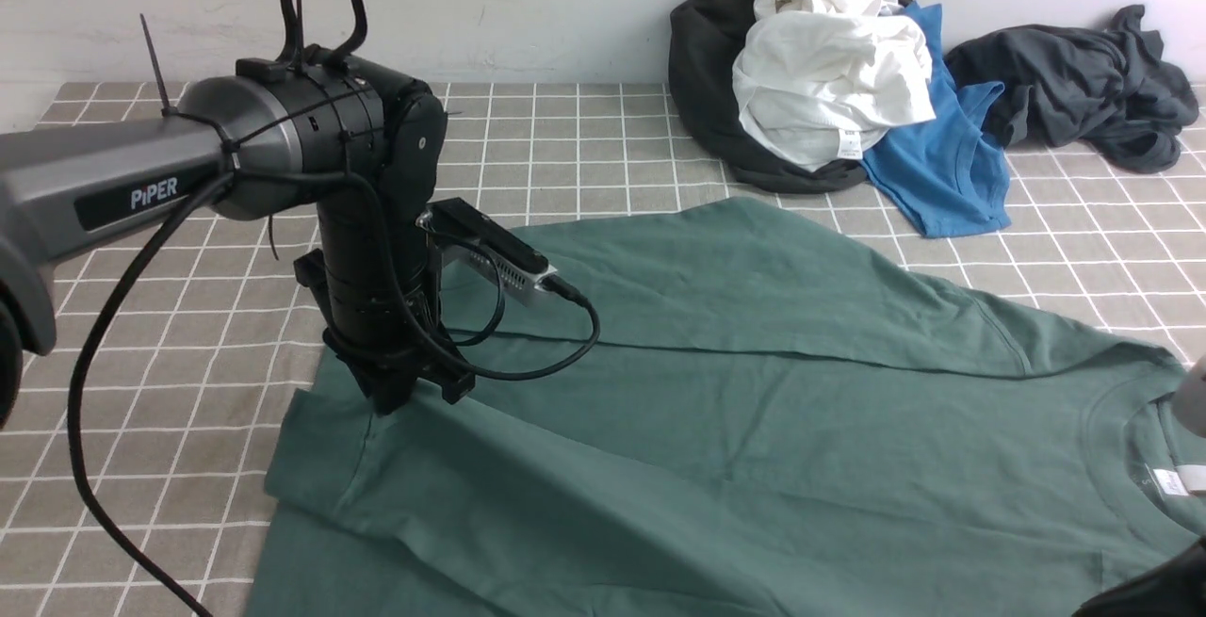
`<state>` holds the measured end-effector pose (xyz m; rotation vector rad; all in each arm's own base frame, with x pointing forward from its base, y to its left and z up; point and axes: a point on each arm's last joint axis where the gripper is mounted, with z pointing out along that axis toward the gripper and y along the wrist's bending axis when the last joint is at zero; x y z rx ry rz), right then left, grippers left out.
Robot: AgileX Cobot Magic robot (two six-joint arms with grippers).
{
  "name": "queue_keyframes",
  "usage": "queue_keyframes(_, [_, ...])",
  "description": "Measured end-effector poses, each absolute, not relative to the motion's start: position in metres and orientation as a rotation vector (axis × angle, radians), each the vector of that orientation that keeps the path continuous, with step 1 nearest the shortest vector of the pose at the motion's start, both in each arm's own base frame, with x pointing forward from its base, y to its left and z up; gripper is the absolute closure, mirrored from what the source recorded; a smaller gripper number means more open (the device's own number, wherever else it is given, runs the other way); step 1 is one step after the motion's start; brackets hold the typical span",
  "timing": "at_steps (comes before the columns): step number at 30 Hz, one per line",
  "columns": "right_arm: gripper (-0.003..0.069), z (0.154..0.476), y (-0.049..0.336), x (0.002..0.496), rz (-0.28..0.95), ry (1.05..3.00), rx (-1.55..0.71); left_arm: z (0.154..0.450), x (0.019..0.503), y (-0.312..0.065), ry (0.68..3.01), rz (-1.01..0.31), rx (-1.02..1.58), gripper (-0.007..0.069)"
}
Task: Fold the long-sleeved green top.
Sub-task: Use the left arm to drag and place the cuff at the centered position on the left edge of the fabric, then use the left arm to clamp the cuff farthest from it
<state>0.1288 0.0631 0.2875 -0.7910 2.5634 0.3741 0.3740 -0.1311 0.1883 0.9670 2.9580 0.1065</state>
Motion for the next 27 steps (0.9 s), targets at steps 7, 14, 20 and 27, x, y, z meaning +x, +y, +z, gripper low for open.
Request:
queue_keyframes(7, [0.0673,0.297,0.064,0.151,0.285,2.555,-0.806,0.208,0.390,-0.128,2.895,0.086,0.839,0.0255])
queue_keyframes(14, [0.0669,0.311,0.077,0.201,0.280,2.514,-0.716,0.230,0.412,-0.102,2.845,-0.026,0.629,0.0102])
queue_keyframes(20, [0.0669,0.314,0.087,0.238,0.273,2.489,-0.685,0.220,0.437,-0.058,2.781,-0.133,0.361,0.0094])
queue_keyframes(27, [0.0669,0.289,0.093,0.256,0.280,2.598,-0.704,0.181,0.461,-0.038,2.728,-0.228,0.165,0.0094])
